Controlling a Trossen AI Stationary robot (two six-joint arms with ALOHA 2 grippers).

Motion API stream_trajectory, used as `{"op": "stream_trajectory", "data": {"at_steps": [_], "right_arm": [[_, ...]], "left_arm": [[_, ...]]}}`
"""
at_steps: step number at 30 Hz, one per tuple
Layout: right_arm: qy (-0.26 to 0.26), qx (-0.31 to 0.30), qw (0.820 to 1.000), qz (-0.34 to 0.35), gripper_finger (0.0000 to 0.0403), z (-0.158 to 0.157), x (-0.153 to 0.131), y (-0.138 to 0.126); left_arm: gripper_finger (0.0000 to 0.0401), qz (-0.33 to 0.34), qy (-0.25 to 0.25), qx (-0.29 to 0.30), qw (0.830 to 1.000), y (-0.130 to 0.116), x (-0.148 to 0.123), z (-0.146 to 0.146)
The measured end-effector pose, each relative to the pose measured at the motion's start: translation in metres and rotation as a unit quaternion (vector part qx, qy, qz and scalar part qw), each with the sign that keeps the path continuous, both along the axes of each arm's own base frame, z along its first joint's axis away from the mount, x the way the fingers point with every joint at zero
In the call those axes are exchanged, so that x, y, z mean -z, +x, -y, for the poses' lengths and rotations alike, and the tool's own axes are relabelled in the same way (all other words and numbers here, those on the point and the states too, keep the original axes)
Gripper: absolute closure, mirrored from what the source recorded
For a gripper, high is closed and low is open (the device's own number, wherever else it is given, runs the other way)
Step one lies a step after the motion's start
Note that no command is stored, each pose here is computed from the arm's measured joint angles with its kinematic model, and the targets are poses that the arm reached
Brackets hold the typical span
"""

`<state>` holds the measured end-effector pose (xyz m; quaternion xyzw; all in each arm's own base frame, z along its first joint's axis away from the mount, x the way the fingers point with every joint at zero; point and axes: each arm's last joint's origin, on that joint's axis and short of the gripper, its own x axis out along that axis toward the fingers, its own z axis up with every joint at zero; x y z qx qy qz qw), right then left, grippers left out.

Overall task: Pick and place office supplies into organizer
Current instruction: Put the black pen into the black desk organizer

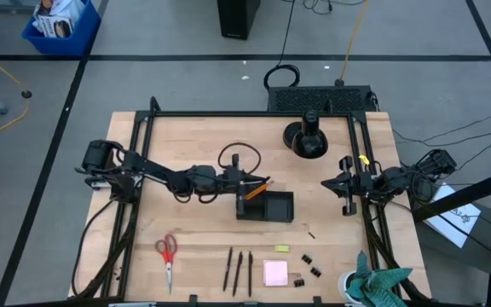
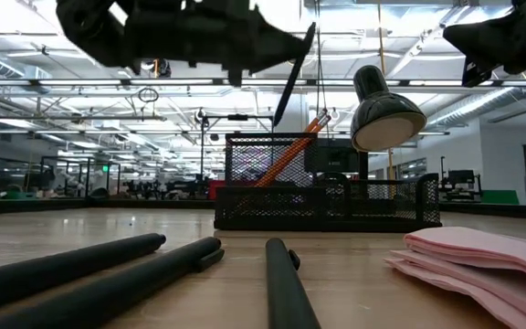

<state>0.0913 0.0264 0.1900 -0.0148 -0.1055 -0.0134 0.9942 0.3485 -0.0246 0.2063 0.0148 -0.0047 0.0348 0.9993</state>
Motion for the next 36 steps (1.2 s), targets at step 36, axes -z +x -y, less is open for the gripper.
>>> {"op": "stream_trajectory", "data": {"at_steps": [36], "right_arm": [[-0.016,0.005,1.0,0.013,0.0403,0.0,-0.003,0.0]], "left_arm": [[0.0371,-0.133,-0.055,-0.045,0.989,-0.003,0.061,0.001]]}}
